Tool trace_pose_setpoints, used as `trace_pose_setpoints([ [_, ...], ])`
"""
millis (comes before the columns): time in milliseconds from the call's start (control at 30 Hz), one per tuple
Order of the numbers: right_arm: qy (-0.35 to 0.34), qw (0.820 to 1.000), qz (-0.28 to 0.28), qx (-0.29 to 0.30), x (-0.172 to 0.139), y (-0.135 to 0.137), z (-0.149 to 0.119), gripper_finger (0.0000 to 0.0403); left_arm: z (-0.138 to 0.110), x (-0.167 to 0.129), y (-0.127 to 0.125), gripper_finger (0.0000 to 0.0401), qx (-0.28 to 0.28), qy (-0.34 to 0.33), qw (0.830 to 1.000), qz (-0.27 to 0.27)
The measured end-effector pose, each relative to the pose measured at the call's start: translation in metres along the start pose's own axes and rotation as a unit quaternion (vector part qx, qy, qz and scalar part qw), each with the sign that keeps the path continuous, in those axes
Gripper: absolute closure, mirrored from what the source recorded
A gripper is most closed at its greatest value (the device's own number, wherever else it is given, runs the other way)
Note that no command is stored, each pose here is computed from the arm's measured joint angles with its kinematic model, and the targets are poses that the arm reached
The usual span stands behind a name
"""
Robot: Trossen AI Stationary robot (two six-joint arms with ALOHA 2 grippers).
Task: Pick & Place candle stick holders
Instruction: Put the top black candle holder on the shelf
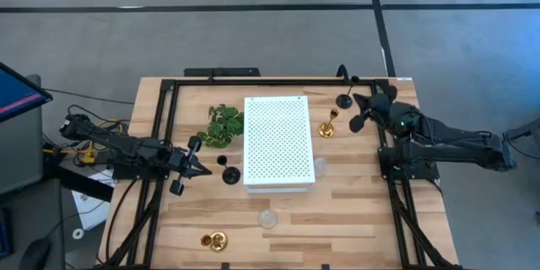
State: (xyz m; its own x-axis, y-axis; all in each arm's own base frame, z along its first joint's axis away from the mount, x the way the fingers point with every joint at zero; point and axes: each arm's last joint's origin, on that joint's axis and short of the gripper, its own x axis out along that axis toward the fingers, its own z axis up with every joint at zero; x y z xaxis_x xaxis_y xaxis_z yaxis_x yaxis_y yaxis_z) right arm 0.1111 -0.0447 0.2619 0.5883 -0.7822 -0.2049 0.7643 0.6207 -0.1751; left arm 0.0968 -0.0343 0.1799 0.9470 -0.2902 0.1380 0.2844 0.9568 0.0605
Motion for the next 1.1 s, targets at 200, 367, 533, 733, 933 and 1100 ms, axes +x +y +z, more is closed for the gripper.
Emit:
trace_pose_setpoints([
  [200, 0.018, 0.999, 0.032, -0.014, 0.014, -0.007, 0.020, 0.0403, 0.000, 0.000, 0.000, 0.0395, 0.000, 0.000, 1.000, 0.000],
  [367, 0.038, 0.994, 0.104, 0.012, 0.031, -0.013, 0.010, 0.0403, 0.000, 0.000, 0.000, 0.0395, 0.000, 0.001, 1.000, 0.000],
  [533, 0.083, 0.993, 0.079, 0.027, 0.049, -0.027, -0.008, 0.0403, 0.000, 0.000, 0.000, 0.0395, 0.000, 0.002, 1.000, 0.000],
  [733, 0.112, 0.989, 0.080, 0.062, 0.057, -0.041, -0.034, 0.0403, -0.001, 0.000, 0.000, 0.0395, 0.000, 0.003, 1.000, -0.001],
  [933, 0.174, 0.978, 0.055, 0.101, 0.052, -0.047, -0.057, 0.0403, -0.001, 0.000, 0.000, 0.0395, 0.000, 0.004, 1.000, 0.000],
  [1100, 0.160, 0.980, 0.053, 0.109, 0.054, -0.047, -0.054, 0.0403, -0.001, 0.000, 0.000, 0.0395, 0.000, 0.004, 1.000, 0.000],
])
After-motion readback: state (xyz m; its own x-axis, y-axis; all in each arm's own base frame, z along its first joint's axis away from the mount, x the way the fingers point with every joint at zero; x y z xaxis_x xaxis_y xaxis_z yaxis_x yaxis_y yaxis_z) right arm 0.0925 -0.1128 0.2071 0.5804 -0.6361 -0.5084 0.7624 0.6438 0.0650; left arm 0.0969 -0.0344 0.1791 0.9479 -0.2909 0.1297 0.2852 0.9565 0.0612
